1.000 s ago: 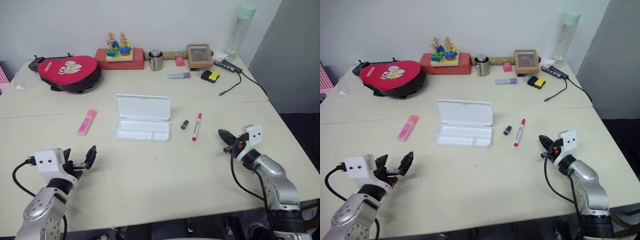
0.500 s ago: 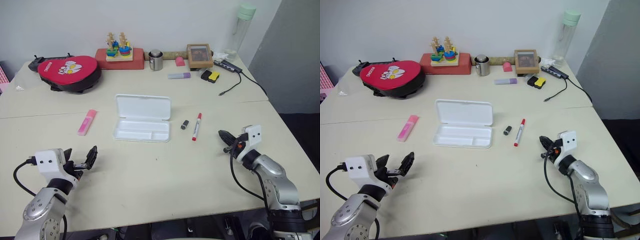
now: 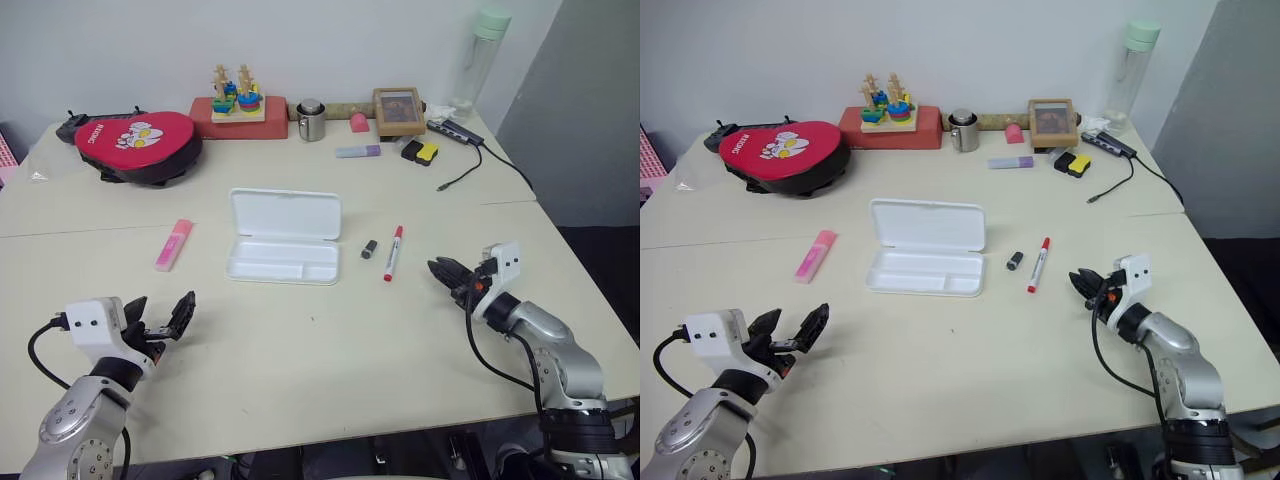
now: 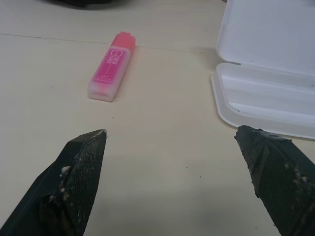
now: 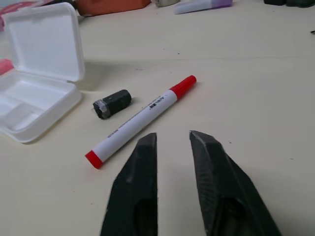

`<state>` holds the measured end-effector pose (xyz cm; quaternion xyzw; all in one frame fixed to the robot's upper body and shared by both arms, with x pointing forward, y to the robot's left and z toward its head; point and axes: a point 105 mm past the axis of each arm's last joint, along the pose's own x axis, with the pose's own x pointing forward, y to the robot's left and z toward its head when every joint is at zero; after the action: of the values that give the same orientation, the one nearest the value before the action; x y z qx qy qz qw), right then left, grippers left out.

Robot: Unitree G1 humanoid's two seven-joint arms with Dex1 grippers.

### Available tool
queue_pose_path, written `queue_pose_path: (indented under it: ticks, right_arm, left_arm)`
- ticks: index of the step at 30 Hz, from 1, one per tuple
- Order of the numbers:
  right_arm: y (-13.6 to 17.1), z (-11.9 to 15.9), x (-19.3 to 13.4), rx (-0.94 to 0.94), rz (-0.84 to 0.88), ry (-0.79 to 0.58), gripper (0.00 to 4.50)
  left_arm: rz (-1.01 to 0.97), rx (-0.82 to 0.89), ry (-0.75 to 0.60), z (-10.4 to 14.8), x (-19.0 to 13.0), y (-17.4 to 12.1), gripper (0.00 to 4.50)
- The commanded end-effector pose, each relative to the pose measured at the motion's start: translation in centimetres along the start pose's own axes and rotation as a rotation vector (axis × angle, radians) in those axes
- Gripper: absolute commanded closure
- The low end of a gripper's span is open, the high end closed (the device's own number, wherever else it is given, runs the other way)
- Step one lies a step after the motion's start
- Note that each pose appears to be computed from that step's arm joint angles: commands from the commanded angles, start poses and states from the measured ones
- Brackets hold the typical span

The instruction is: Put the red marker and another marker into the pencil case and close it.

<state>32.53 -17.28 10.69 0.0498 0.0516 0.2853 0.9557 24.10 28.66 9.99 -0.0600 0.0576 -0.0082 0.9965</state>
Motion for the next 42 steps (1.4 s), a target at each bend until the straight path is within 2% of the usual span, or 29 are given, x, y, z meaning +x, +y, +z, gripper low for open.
queue_pose_path:
  ticks: [1, 8, 11, 12, 17, 22, 27, 30, 36, 42]
  right_arm:
    - [0.3, 2.0, 0.1, -0.033, 0.058, -0.034, 2.49]
    - [1.7, 2.9, 0.3, -0.095, 0.176, -0.004, 0.85]
    - [4.5, 3.2, 0.6, -0.245, 0.373, 0.064, 0.13]
    - [5.6, 3.3, 0.7, -0.293, 0.454, 0.085, 0.05]
    - [9.0, 4.3, 1.8, -0.434, 0.721, 0.117, 0.05]
    - [12.0, 5.3, 4.1, -0.472, 0.860, 0.090, 0.05]
    - [14.9, 4.4, 6.3, -0.550, 0.975, 0.144, 0.05]
    - [15.6, 3.1, 6.4, -0.598, 1.036, 0.177, 0.05]
    - [16.5, 1.3, 7.7, -0.648, 1.024, 0.215, 0.05]
    - [15.5, 0.6, 9.7, -0.673, 0.941, 0.243, 0.05]
  left_arm:
    - [-0.014, 0.039, -0.029, 1.4, -0.3, -0.2, 0.00]
    - [-0.014, 0.047, -0.027, 1.6, -0.3, -0.2, 0.00]
    - [-0.066, 0.073, -0.011, 1.9, -0.4, -0.9, 0.00]
    - [-0.095, 0.082, -0.005, 2.2, -0.5, -1.1, 0.00]
    - [-0.246, 0.147, 0.044, 3.5, -1.2, -2.1, 0.00]
    - [-0.430, 0.220, 0.118, 4.8, -1.9, -3.6, 0.00]
    - [-0.563, 0.311, 0.212, 5.5, -2.7, -4.2, 0.00]
    - [-0.589, 0.350, 0.249, 5.2, -2.8, -4.3, 0.00]
    - [-0.597, 0.395, 0.260, 5.3, -2.9, -4.2, 0.00]
    - [-0.590, 0.398, 0.250, 5.2, -2.8, -4.2, 0.00]
